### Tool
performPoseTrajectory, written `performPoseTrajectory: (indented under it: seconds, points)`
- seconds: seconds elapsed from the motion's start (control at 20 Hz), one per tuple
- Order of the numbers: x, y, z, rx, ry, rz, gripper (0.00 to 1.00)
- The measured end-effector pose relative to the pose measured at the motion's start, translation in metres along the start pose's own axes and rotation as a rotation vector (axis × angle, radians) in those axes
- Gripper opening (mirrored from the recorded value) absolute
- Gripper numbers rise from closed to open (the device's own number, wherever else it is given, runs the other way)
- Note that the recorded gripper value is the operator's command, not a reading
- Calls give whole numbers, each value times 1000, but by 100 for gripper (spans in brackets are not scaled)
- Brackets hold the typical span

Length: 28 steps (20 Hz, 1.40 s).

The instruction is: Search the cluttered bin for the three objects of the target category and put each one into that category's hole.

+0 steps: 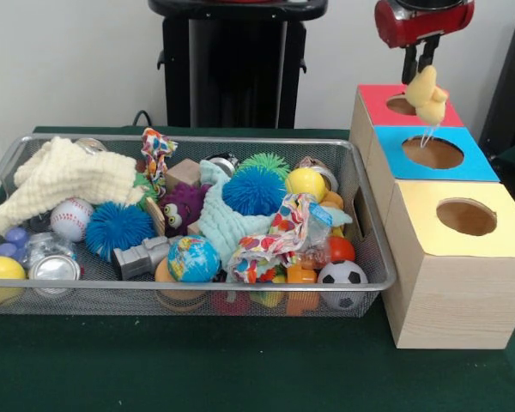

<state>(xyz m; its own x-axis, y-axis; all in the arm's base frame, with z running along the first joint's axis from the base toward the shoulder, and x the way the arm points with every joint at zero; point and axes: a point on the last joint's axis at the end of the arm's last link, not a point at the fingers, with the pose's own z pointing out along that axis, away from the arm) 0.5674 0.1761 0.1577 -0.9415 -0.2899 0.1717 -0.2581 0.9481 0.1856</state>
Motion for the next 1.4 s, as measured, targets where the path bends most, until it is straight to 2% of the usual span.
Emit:
performPoseTrajectory:
  seconds: [0.25,0.5,0.65,1.1,1.4]
  points:
    - [8,7,12,12,0,22,0]
    - [11,8,23,35,-50,36,0]
    - [15,8,28,44,-60,37,0]
    - [22,22,52,44,-19,23,0]
    - [23,32,57,39,-8,21,0]
